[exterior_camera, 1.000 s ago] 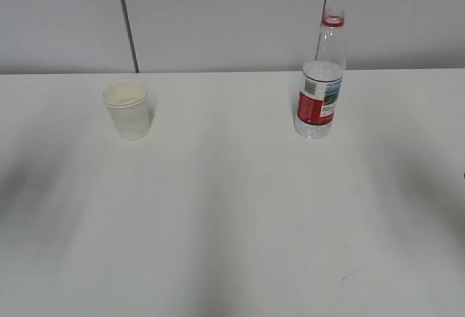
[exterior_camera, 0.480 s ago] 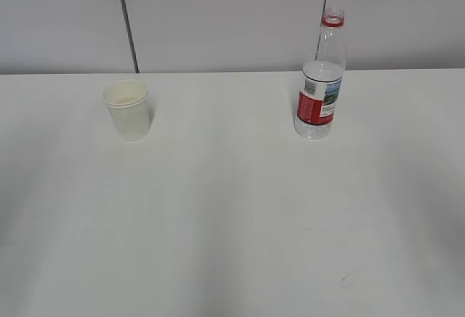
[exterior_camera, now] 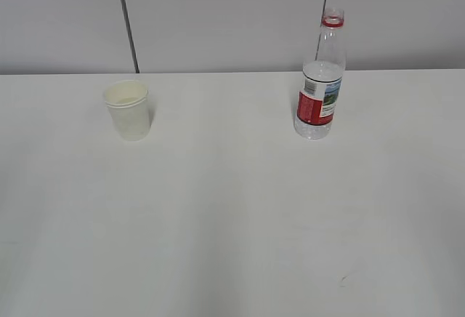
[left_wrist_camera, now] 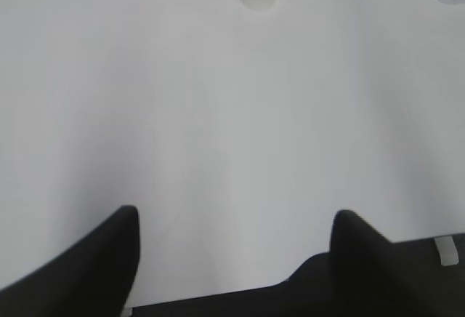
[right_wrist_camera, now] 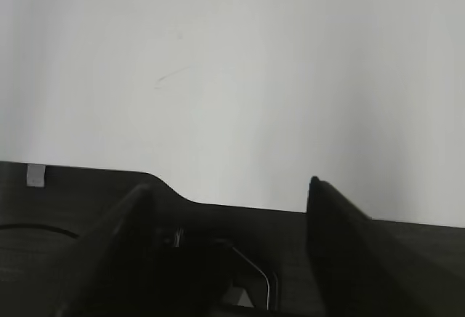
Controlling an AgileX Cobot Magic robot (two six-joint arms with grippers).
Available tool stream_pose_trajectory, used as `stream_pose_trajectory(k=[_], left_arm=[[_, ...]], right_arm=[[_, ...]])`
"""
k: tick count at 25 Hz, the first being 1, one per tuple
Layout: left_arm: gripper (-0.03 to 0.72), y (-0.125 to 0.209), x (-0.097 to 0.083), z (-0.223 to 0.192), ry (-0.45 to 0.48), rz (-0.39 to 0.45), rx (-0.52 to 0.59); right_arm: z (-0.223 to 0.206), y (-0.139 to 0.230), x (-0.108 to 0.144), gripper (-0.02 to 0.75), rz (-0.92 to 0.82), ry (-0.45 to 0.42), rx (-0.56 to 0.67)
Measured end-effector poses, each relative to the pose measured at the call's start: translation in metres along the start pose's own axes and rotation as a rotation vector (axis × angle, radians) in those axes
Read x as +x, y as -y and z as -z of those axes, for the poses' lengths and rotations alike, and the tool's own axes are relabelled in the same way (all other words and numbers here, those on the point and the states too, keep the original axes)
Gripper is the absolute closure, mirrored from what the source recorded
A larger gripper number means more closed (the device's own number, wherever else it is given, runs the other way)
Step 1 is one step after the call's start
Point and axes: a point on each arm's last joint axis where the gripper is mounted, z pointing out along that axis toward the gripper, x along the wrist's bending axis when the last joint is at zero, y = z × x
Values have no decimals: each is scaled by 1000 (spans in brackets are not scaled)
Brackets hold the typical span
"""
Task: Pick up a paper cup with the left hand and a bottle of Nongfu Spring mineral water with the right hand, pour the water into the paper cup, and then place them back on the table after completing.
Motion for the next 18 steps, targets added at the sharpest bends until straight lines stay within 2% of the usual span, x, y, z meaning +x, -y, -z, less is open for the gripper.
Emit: stream_pose_trajectory(k=[11,18], left_arm=[[189,55,4,13,43,13,-158],[189,62,4,6,50,-12,-139]], right_arm=[[9,47,-3,256,139,-3,-264],[7,66,-5,256,161,-2,-362]])
